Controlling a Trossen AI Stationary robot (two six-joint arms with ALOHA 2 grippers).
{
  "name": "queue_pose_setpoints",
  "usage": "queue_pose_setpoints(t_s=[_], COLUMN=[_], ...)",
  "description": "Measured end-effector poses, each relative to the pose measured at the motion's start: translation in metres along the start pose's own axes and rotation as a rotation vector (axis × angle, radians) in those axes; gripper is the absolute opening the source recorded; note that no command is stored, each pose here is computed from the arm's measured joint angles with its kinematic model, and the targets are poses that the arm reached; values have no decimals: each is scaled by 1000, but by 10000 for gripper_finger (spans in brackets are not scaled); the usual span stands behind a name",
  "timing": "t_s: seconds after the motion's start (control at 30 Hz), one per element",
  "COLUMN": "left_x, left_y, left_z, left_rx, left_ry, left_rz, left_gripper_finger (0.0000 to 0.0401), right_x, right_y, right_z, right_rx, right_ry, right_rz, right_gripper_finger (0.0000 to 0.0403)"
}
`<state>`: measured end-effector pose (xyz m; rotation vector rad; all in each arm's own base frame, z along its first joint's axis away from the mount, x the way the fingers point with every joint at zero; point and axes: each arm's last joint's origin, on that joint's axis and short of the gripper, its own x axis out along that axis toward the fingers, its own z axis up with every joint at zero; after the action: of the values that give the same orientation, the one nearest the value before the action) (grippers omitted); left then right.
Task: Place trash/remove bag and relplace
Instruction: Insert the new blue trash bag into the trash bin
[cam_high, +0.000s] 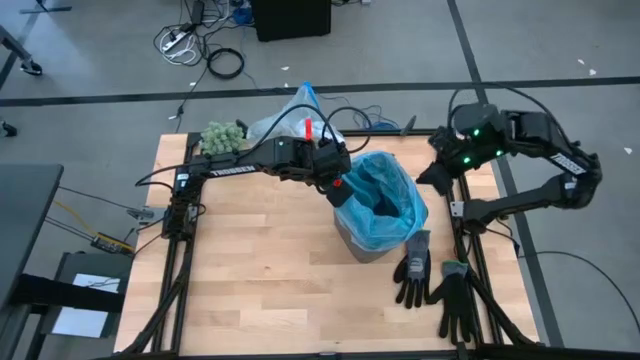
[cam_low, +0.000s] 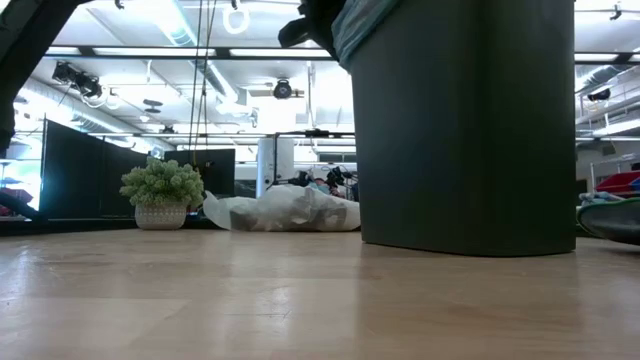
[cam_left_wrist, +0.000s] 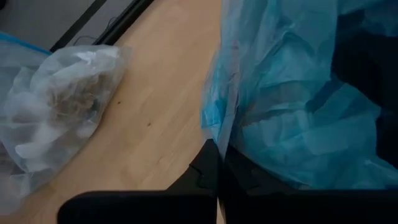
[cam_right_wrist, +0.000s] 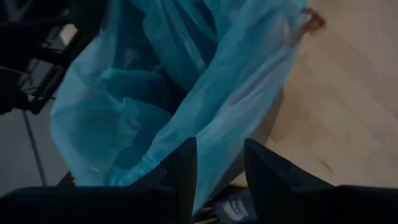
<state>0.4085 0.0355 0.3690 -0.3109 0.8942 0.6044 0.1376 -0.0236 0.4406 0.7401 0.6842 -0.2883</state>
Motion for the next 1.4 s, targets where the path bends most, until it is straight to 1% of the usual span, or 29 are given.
queue_pose_setpoints(t_s=[0.13,0.27,0.43,0.57,0.77,0.97,1.1,1.27,1.3,1.4], left_x=[0,0,0,1,1,1,1,1,1,1], left_y=[0,1,1,2,2,2,2,2,2,2], left_z=[1,2,2,3,3,3,3,3,3,3], left_rx=[26,59,94,92,93,93,93,93,94,94], left_ry=[-6,-11,-19,-19,-19,-18,-18,-17,-15,-15], left_rz=[-3,-4,-2,1,1,1,1,2,2,3], left_gripper_finger=[6,6,6,6,6,6,6,6,6,6], right_x=[14,19,25,38,38,41,54,60,59,56], right_y=[17,33,46,58,69,68,70,71,71,70], right_z=[-3,-3,-7,-10,-10,-13,-15,-16,-16,-16], right_rx=[23,26,31,24,41,52,20,-14,-15,3], right_ry=[33,53,145,182,154,170,220,252,252,245], right_rz=[-40,-103,-230,-233,-210,-264,-312,-325,-324,-320], right_gripper_finger=[121,120,120,119,119,113,83,14,7,4])
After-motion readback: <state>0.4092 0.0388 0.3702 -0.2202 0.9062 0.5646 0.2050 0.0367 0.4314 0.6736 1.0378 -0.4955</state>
